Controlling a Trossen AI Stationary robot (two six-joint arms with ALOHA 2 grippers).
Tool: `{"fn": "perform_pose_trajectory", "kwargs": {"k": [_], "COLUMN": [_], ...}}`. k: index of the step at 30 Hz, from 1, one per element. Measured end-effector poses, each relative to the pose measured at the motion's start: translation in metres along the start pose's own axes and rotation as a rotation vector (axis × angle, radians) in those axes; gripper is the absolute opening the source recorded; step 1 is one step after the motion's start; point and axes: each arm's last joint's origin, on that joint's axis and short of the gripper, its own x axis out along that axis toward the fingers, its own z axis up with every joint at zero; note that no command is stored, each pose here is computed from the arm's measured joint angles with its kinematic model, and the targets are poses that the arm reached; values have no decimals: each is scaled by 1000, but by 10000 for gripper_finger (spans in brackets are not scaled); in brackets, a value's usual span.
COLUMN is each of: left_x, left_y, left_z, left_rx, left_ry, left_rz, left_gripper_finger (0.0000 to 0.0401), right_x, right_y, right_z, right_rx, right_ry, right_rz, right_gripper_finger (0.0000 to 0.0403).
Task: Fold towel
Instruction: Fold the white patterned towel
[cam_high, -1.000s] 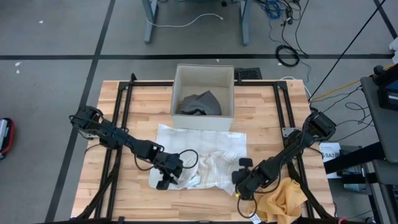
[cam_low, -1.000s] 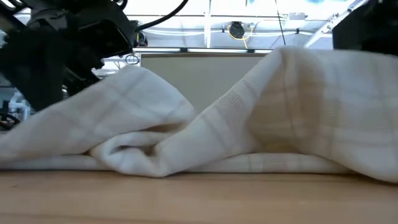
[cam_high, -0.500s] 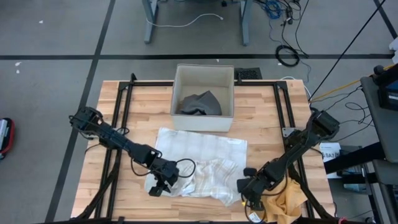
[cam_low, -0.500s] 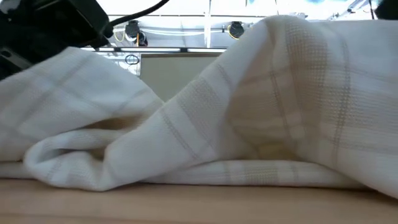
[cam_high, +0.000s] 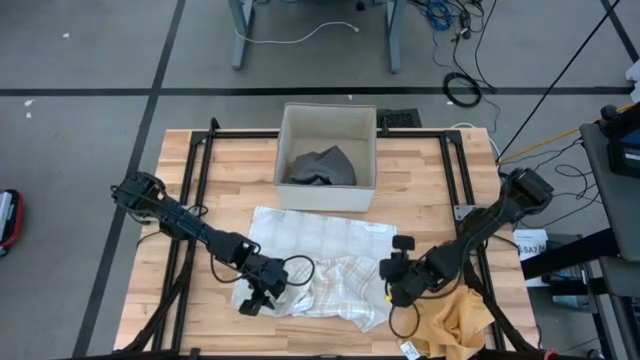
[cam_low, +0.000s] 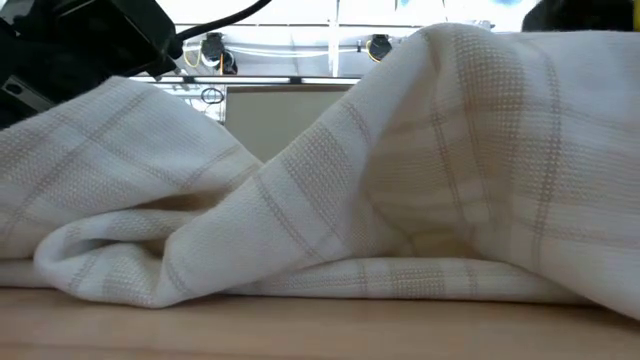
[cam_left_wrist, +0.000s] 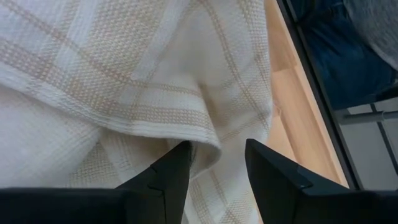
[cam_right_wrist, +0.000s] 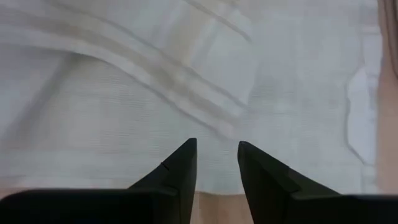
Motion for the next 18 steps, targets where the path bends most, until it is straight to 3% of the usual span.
{"fn": "perform_pose_trajectory", "kwargs": {"k": [18], "left_x": [-1], "left_y": [2], "left_z": [1], "left_rx": [18], "left_ry": [-7], "left_rz": [16], "left_gripper_finger": [161], "right_x": [33], "right_y": [-22], "right_z": [0], "right_rx": [26], "right_ry": [24], "right_rz": [38], "right_gripper_finger": [107]}}
